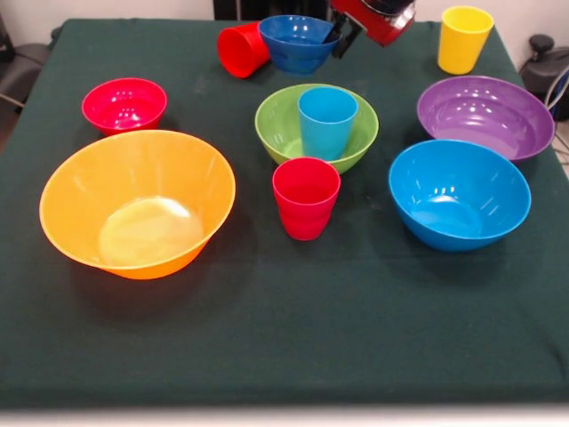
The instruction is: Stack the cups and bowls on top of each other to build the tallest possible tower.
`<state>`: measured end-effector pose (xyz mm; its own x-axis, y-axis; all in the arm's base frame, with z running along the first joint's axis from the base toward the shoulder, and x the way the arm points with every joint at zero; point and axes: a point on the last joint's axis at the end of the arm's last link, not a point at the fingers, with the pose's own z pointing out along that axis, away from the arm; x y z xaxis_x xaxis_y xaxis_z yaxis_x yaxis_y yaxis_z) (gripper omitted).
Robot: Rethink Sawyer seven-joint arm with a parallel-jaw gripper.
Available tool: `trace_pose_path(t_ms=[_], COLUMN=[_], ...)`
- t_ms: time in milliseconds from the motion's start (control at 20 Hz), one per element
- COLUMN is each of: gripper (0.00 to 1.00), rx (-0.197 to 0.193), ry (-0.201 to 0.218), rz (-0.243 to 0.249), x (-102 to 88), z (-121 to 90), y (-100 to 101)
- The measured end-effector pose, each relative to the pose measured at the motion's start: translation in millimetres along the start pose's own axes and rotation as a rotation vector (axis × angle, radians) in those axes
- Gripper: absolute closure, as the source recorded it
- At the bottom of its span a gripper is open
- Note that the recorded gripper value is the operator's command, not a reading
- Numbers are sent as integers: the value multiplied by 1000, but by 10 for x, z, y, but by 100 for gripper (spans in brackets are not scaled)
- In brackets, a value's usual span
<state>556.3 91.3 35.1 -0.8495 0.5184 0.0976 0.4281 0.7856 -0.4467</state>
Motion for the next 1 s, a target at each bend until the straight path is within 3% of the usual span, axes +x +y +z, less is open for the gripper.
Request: trace_pose_path(t_ms=[500,1000], gripper=[100,100], rx=[-44,-68], ry=[-38,-29], rz=[37,63], x=[-461,-780], z=[-293,-525], y=[-11,-38])
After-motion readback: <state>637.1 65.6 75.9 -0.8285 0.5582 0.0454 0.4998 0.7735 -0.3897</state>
